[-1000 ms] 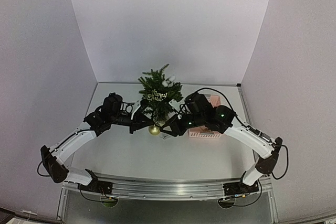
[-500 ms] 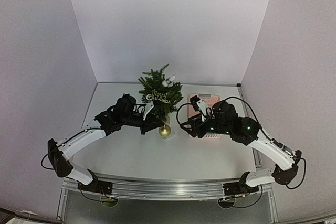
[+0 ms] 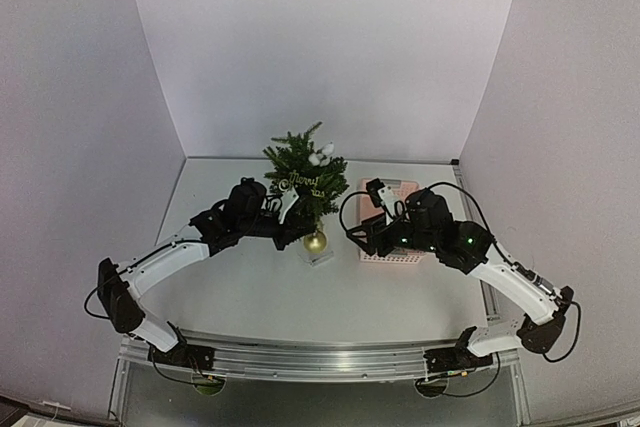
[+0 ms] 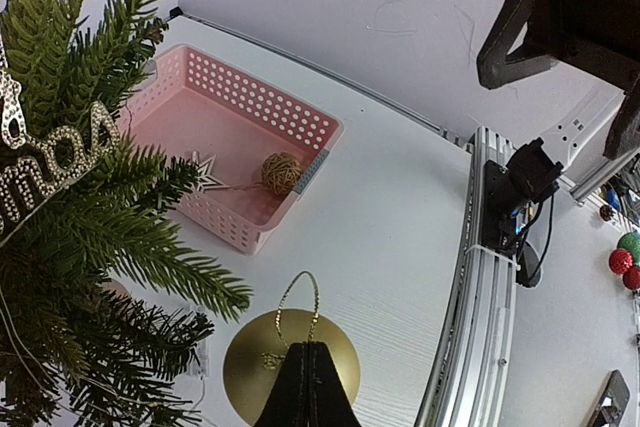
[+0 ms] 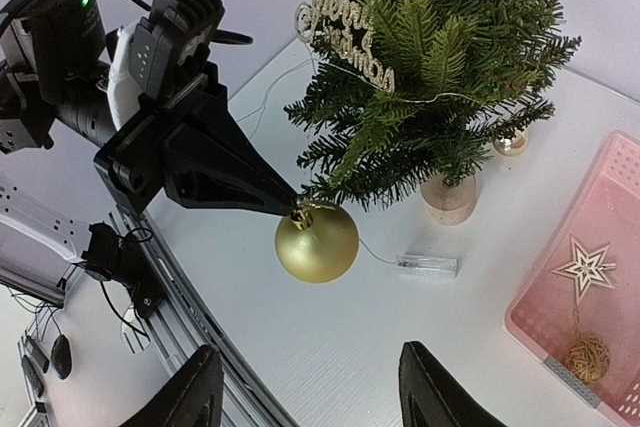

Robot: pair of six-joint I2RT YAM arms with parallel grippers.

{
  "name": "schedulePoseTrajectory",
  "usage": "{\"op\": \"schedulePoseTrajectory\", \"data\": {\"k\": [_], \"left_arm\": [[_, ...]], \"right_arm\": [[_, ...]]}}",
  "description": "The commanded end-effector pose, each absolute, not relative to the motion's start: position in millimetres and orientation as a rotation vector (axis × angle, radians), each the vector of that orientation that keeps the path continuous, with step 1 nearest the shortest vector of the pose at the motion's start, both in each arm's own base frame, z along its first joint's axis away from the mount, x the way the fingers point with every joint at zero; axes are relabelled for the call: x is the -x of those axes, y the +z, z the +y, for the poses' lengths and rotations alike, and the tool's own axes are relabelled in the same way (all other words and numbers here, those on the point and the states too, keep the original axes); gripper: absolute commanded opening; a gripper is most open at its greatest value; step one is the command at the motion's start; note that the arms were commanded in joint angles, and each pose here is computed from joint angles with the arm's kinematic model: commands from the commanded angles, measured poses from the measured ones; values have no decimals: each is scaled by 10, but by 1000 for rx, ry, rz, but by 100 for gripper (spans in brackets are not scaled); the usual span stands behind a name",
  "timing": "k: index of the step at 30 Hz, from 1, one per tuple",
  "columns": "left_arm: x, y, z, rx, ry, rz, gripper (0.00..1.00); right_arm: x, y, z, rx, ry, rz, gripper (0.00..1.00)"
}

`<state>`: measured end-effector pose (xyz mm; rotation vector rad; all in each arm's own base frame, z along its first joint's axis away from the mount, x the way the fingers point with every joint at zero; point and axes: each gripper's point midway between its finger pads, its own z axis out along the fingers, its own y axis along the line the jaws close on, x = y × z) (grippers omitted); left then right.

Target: Decorate the small christmas tree

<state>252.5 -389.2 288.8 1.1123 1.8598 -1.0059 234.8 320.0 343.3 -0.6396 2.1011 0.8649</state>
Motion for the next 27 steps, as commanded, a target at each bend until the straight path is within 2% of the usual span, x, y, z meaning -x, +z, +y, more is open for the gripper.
{"op": "schedulePoseTrajectory", "data": {"k": [1, 13, 27], "left_arm": [[-2621, 3234, -3957, -1076, -992, 1759, 0], [-2735, 3160, -3952, -1048, -938, 1776, 0], [-2451, 3119, -3898, -1121, -1048, 1796, 0]], "right_arm": [[-2371, 3506, 3216, 644, 908, 2066, 58], [-2388, 3537, 3202, 645, 919, 2050, 58], [-2367, 3533, 3220, 642, 944, 2055, 58]]}}
